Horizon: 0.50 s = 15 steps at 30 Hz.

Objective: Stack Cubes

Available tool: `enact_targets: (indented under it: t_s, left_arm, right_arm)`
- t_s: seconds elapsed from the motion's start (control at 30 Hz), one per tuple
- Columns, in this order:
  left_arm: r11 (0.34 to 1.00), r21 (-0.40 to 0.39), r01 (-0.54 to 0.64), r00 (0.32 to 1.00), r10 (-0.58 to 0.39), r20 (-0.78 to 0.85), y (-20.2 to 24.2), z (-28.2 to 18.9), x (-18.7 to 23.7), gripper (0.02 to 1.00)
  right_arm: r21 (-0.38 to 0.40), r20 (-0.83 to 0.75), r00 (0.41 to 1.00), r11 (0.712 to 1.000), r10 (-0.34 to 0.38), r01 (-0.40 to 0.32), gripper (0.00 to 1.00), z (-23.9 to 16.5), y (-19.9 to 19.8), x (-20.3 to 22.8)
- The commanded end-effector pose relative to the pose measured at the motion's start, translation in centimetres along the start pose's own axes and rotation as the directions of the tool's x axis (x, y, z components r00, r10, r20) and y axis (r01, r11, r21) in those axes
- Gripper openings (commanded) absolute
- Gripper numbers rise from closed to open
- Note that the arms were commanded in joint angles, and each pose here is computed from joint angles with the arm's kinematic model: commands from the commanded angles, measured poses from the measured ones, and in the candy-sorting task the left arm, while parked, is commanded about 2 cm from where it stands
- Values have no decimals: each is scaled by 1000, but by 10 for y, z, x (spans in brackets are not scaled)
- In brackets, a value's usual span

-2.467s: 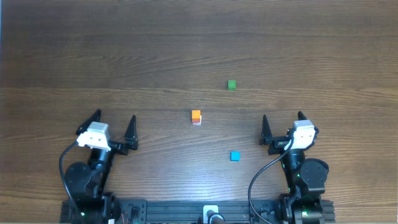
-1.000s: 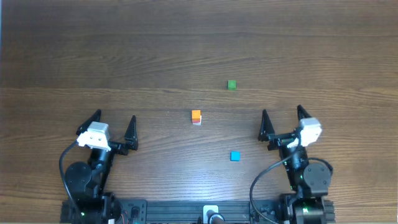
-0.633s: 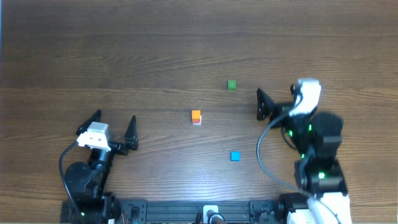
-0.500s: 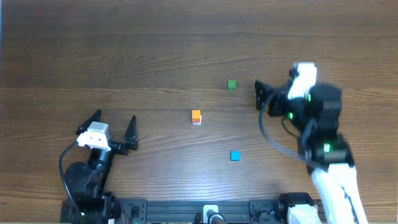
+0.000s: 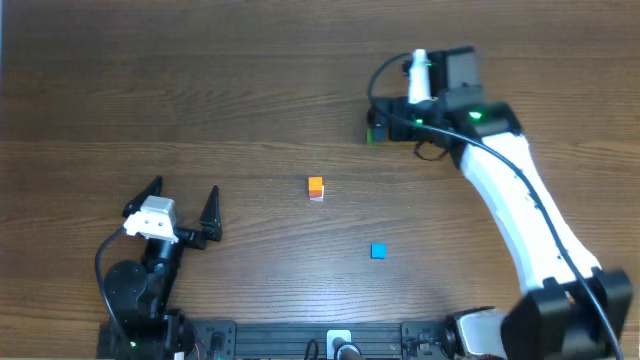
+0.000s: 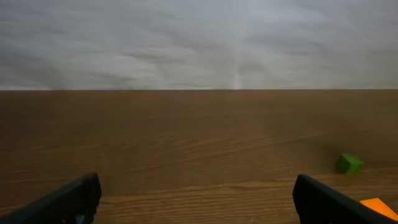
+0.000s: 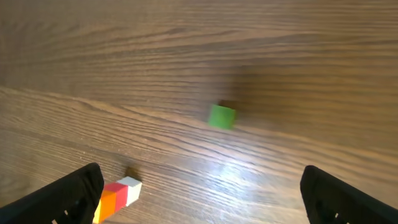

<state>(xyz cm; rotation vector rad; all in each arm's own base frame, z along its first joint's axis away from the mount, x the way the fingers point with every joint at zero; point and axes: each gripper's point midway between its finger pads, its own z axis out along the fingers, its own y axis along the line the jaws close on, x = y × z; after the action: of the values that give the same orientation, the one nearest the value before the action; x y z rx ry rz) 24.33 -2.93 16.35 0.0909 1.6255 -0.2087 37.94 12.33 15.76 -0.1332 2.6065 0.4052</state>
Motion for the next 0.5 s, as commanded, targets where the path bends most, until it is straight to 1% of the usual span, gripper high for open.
enact_targets:
  t_s: [0.03,0.2,0.33,0.5]
  left_arm:
    - [1000,15,-18,1000,18,0,-3,0,2,998]
    - [1000,15,-18,1000,18,0,-3,0,2,998]
    - [1000,15,-18,1000,18,0,-3,0,2,1000]
    - [1000,15,-18,1000,18,0,-3,0,2,998]
  right_arm:
    - [88,-43,999,996,-3,6,993,25,1,-5]
    - [205,-114,992,979,45,-21,991,51,-5,2]
    - [235,-160,985,972,66,-27,991,70,-3,8]
    - [273,-195,973,960,122,-66,991,92,-12,19]
